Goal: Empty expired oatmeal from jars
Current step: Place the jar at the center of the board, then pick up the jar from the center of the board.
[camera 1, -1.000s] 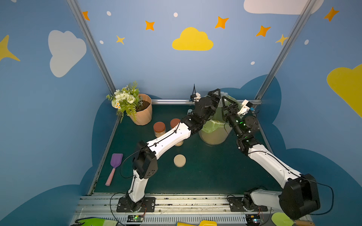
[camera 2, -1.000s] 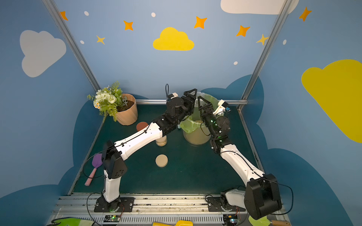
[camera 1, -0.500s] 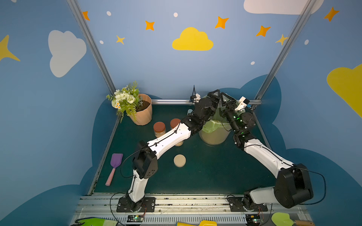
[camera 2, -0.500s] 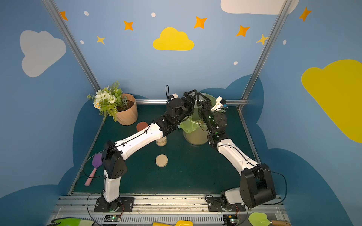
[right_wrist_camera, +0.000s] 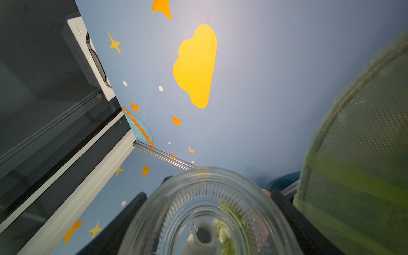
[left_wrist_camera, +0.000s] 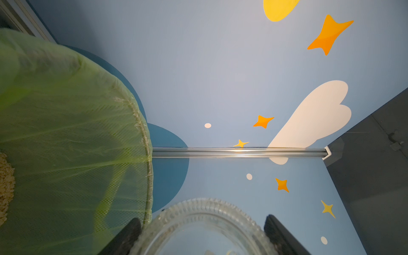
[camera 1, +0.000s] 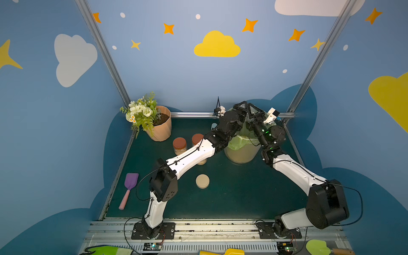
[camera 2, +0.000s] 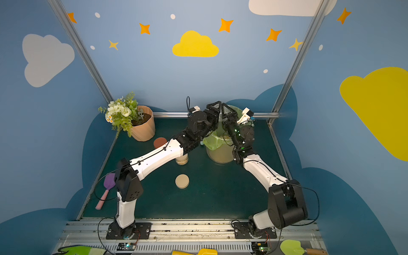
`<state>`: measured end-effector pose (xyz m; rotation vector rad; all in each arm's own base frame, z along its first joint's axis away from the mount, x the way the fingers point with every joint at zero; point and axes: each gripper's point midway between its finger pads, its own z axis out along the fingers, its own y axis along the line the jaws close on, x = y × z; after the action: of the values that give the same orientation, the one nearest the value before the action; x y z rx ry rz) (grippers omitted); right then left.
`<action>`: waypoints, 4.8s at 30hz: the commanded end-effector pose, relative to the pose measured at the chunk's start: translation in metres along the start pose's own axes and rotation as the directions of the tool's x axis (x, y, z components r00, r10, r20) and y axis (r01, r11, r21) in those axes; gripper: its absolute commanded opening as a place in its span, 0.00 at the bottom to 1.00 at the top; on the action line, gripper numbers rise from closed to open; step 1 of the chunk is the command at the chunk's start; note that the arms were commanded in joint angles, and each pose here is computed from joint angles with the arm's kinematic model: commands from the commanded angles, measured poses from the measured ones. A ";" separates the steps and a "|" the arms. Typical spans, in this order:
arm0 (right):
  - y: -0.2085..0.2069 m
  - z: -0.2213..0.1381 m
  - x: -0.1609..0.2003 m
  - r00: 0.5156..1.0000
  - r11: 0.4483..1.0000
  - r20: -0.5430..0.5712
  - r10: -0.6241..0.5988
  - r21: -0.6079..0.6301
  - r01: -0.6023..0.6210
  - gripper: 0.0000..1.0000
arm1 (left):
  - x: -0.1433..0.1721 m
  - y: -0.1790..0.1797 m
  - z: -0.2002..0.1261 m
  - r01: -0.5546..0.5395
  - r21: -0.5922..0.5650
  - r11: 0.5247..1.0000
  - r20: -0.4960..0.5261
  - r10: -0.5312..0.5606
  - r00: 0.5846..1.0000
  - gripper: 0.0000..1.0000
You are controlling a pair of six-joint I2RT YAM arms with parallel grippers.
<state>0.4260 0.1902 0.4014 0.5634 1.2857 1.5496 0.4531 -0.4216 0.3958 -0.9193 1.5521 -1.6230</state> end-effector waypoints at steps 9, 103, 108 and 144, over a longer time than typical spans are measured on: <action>0.015 0.005 0.015 0.997 1.000 -0.079 -0.015 -0.002 0.015 0.22 | 0.000 -0.047 -0.023 -0.028 0.119 0.993 -0.026 0.031 0.999 1.00; -0.193 -0.134 0.427 -0.022 0.392 -0.702 -0.711 -0.422 0.817 0.97 | -0.223 0.262 -0.401 -0.481 -0.641 0.598 0.105 0.689 0.717 1.00; -0.169 -0.129 0.421 -0.030 0.390 -0.690 -0.723 -0.444 0.807 0.97 | -0.227 0.258 -0.402 -0.482 -0.662 0.574 0.104 0.707 0.699 1.00; -0.218 -0.057 0.286 0.061 0.497 -0.883 -0.465 -0.204 0.843 0.97 | -0.204 0.216 -0.335 -0.555 -0.745 0.369 -0.188 0.683 0.706 1.00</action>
<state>0.3550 0.3926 0.1132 -0.7694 2.2269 0.5475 0.2644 -0.0809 0.1573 -0.7074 2.1497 -0.2859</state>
